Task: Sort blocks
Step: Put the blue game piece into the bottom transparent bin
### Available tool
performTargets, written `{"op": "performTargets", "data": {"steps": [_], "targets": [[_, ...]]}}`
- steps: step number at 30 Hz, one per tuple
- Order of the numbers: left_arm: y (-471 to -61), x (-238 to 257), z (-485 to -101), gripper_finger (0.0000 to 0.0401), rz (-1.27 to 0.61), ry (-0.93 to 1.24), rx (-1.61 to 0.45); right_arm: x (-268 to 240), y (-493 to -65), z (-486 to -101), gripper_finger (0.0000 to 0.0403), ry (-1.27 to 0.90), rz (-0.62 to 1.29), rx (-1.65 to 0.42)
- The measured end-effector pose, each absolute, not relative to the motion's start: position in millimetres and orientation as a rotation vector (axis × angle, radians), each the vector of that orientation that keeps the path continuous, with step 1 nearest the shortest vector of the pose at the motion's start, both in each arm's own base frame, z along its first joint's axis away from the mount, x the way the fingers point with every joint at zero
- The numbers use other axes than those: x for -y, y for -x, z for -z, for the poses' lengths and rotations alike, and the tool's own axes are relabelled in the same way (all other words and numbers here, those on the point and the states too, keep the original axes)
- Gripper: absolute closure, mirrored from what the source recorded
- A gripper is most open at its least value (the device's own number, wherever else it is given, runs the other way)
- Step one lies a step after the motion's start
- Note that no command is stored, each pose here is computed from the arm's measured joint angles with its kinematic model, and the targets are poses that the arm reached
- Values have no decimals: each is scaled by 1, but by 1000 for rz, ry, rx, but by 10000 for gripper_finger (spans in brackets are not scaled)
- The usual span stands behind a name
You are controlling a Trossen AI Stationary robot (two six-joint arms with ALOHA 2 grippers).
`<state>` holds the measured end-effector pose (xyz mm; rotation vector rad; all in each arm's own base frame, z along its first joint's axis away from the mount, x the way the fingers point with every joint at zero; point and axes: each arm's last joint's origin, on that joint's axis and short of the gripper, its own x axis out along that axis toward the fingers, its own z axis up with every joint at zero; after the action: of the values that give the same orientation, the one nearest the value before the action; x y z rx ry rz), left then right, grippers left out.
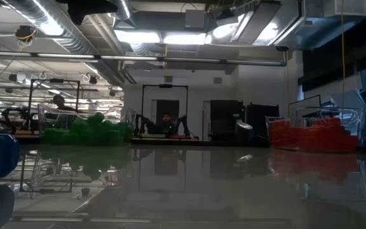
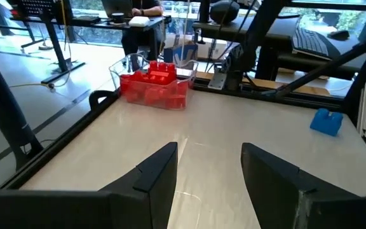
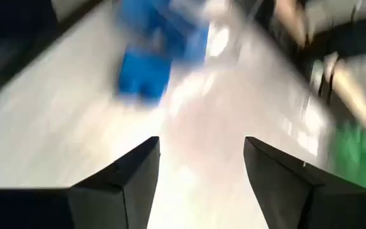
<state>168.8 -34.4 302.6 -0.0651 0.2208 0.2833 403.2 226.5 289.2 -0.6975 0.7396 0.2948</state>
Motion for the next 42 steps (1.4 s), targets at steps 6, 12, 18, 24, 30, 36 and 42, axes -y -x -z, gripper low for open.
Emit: {"op": "performTargets", "data": {"steps": [6,12,18,24,30,36,42], "targets": [[-180,38,-293,237,-283,65,-271,-241,-340,-293,173,650,-95,-1024],[-200,45,-285,237,-256,16,-283,-255,-296,-278,173,476,-37,-1295],[-219,56,-280,237,-148,-14,-242,-274,-261,-262,173,307,-37,-1466],[-230,66,-274,237,-107,-100,-236,-283,-220,-255,173,122,75,-1582],[-231,69,-270,237,-96,-113,-253,-294,-178,-252,173,-168,353,-1573],[-231,69,-270,237,-98,-113,-256,-304,-155,-245,173,-409,596,-1514],[-231,69,-270,237,-95,-134,-252,-305,-164,-245,173,-432,558,-1459]]}}
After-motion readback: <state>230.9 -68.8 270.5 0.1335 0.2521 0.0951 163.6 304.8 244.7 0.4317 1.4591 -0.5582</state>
